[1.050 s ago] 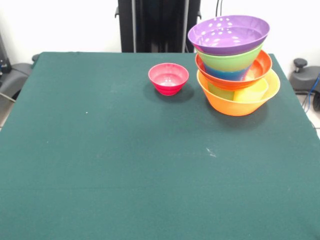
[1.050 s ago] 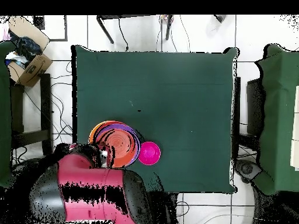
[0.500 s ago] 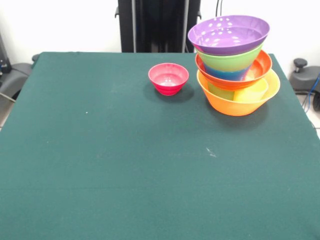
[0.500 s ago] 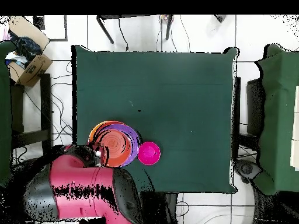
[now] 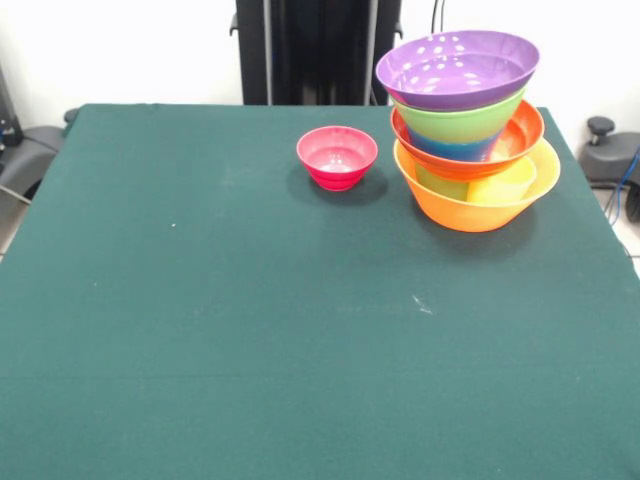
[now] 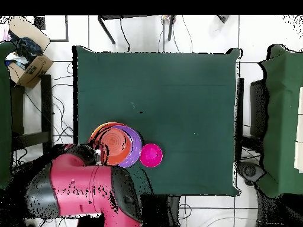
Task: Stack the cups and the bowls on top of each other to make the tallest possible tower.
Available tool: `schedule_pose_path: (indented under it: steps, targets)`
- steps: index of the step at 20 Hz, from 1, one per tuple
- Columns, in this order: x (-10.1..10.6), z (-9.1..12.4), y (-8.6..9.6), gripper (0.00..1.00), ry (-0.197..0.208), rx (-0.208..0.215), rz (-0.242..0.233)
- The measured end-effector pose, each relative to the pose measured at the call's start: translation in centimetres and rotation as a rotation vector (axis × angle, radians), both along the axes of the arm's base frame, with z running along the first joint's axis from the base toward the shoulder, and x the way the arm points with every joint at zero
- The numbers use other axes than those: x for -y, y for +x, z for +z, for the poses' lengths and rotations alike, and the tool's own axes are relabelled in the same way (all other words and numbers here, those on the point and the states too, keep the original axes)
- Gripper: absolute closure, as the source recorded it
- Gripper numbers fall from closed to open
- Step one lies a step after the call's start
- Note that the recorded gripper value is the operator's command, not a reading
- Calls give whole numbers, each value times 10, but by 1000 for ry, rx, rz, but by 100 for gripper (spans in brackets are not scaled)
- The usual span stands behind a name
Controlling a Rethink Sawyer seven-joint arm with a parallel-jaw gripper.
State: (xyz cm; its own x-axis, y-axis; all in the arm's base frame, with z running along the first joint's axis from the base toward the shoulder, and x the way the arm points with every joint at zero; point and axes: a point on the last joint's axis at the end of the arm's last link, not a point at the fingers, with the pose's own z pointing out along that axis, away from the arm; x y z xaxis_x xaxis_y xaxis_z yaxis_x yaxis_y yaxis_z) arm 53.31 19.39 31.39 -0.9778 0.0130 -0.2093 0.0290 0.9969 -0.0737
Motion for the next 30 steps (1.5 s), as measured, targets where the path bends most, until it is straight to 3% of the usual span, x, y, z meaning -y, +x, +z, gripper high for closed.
schedule_pose_path:
  steps: [12,30]
  targets:
    - [-22,-23,-8,100,-5,0,35]
    - [-35,-64,-15,100,-24,-8,67]
